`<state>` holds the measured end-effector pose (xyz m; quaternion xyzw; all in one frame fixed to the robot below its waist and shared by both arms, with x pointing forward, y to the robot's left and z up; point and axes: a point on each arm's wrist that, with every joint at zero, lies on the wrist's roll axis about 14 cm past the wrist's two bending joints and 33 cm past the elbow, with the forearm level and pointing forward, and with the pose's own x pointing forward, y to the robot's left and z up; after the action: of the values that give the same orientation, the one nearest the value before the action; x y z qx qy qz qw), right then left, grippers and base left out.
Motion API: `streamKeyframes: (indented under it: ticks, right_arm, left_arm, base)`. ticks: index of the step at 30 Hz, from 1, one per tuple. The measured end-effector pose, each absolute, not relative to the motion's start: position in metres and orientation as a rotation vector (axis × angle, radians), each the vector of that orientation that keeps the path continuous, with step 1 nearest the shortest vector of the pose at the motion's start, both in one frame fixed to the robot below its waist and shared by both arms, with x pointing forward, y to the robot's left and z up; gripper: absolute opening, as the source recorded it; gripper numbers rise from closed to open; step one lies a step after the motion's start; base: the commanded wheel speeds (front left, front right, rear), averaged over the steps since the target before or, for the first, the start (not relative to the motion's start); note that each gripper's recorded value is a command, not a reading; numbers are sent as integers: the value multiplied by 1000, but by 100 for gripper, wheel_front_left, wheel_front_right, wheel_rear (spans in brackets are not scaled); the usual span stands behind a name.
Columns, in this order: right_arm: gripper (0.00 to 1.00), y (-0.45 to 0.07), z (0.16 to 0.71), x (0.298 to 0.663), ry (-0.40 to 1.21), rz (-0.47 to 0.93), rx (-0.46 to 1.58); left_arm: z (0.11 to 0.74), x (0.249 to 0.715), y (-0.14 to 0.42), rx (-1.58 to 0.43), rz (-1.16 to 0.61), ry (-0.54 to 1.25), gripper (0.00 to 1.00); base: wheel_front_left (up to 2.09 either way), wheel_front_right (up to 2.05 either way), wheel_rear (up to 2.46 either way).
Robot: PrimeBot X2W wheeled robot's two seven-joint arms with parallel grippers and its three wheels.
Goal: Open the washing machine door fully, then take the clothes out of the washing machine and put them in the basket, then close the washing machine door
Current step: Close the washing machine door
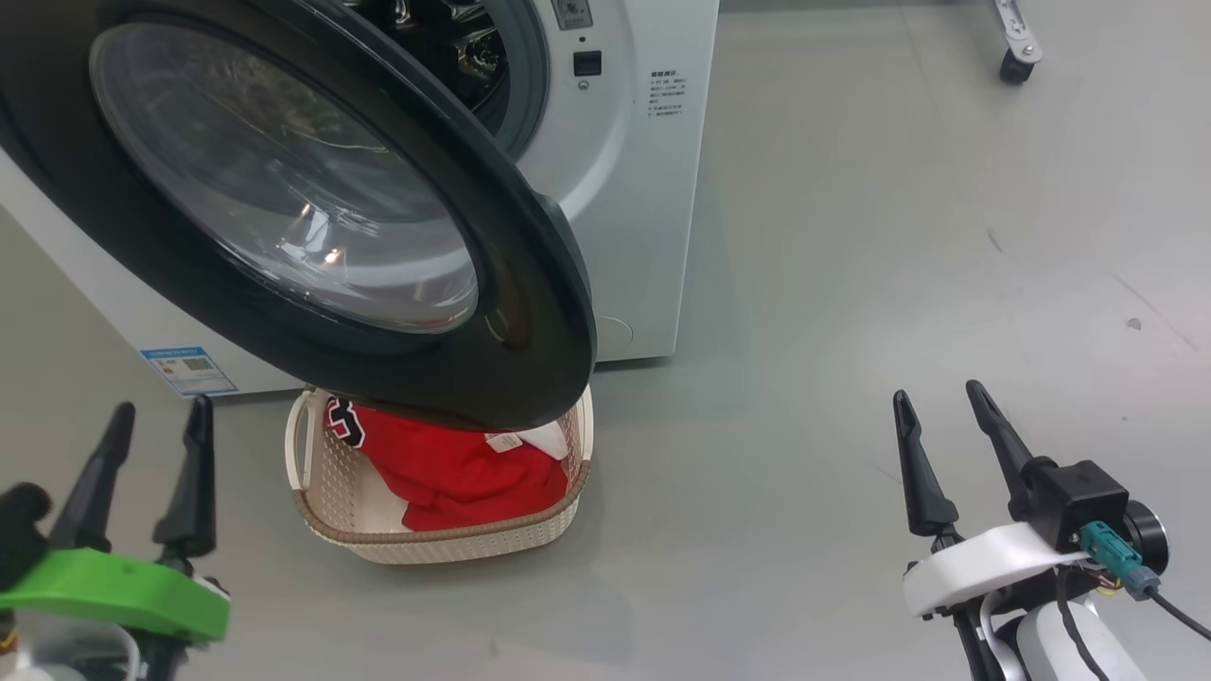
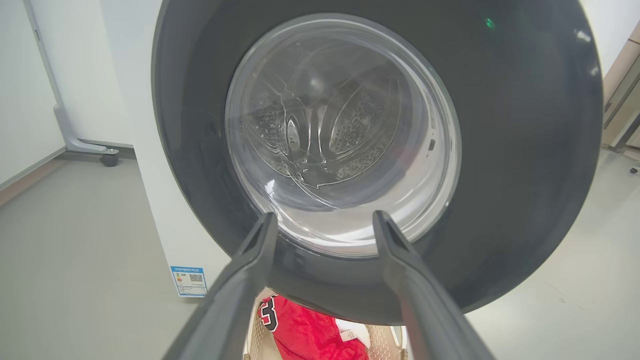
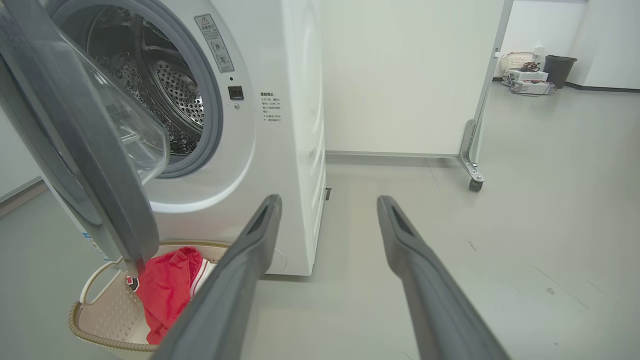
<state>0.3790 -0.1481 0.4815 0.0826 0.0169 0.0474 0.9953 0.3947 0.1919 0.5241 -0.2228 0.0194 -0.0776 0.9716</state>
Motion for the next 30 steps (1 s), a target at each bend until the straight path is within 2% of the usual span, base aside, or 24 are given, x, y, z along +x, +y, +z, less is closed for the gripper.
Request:
streamKeyframes:
  ticks: [10, 18, 30]
  right_arm:
    - [100, -153, 479, 360, 47, 79, 164]
    - [100, -159, 474, 342, 68, 54, 162]
    - [100, -158, 478, 338, 61, 57, 165]
  left_arm:
    - [494, 368, 178, -221, -122, 103, 100]
    - [487, 352, 160, -179, -143, 117, 100]
    - [483, 343, 154, -201, -114, 121, 100]
  base:
    - [0, 0, 0]
    - [0, 0, 0]
    - [0, 0, 0]
